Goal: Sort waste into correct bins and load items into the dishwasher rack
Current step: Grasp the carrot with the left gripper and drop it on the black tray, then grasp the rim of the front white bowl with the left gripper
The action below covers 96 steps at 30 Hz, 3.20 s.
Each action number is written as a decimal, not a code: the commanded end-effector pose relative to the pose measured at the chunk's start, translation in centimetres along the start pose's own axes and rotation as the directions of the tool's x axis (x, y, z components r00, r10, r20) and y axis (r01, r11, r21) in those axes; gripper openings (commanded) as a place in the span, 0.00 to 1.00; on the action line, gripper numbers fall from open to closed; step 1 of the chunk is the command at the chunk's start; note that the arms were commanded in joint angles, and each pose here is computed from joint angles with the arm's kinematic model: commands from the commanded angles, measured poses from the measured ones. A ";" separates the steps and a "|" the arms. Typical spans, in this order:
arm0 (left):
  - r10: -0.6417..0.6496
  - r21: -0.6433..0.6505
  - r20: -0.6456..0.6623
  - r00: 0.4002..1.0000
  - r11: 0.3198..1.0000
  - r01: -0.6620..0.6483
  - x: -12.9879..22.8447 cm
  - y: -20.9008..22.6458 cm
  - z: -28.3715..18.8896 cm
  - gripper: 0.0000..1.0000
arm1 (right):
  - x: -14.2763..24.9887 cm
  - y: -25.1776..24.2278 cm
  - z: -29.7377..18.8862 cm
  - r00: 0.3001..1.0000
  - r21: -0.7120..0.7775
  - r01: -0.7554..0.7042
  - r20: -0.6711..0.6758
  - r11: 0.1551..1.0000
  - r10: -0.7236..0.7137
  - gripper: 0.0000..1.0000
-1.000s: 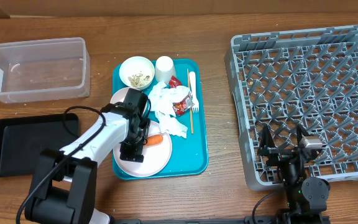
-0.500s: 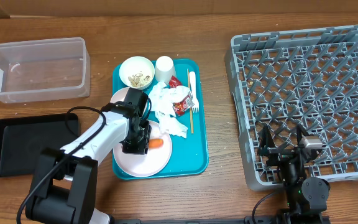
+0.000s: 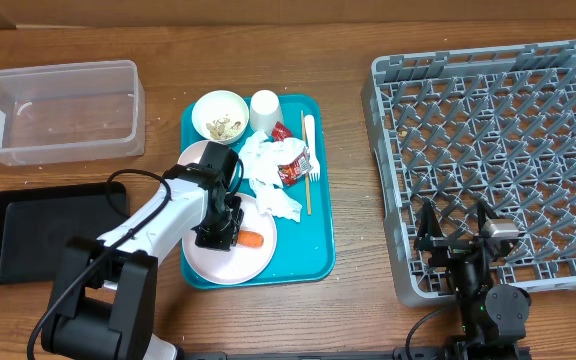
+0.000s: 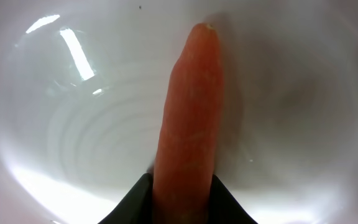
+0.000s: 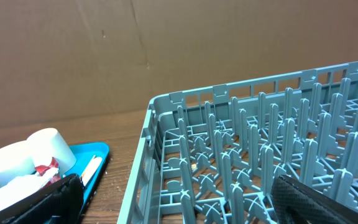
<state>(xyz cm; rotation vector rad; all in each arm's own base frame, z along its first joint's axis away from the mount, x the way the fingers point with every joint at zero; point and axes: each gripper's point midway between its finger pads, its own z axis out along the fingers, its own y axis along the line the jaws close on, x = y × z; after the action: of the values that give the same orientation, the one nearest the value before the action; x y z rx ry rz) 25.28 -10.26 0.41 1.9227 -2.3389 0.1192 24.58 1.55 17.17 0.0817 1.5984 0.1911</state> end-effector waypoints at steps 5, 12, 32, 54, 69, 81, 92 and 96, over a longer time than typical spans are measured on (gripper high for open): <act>0.114 -0.037 -0.012 0.993 0.993 -0.114 0.6 0.6 -2.8 0.04 | 0.2 -0.1 0.0 1.000 0.007 0.007 0.004 1.000 -0.007 1.00; 0.114 0.001 0.171 0.979 0.993 -0.116 -3.5 -0.1 -10.7 0.04 | 0.2 -0.2 0.0 1.000 0.007 0.007 0.004 1.000 -0.007 1.00; -0.545 0.104 0.266 0.795 0.836 0.538 -28.4 11.0 -15.0 0.11 | 0.2 -0.2 0.0 1.000 0.007 0.007 0.004 1.000 -0.007 1.00; -0.351 -0.037 0.145 0.925 0.932 0.360 -30.6 8.1 -11.2 0.86 | 0.2 -0.2 0.0 1.000 0.007 0.007 0.004 1.000 -0.007 1.00; 0.715 0.019 0.276 0.642 0.664 -0.748 -8.6 -11.3 -12.8 1.00 | 0.2 -0.2 0.0 1.000 0.007 0.007 0.004 1.000 -0.007 1.00; 0.902 -0.123 0.219 0.372 0.404 -0.907 -2.5 -14.5 -4.1 0.95 | 0.2 -0.1 0.0 1.000 0.007 0.007 0.004 1.000 -0.007 1.00; 0.907 -0.150 0.193 0.375 0.404 -0.902 -2.9 -14.0 -3.4 0.38 | 0.2 -0.2 0.0 1.000 0.007 0.007 0.004 1.000 -0.007 1.00; 0.916 -0.155 0.188 0.354 0.384 -0.910 -2.9 -14.0 -3.4 0.35 | 0.2 -0.2 0.0 1.000 0.007 0.007 0.004 1.000 -0.007 1.00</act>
<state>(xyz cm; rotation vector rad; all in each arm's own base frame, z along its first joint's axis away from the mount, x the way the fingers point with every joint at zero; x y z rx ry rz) 39.52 -10.13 3.37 0.3524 -3.2466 -0.0426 24.58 1.55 17.17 0.0817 1.5984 0.1917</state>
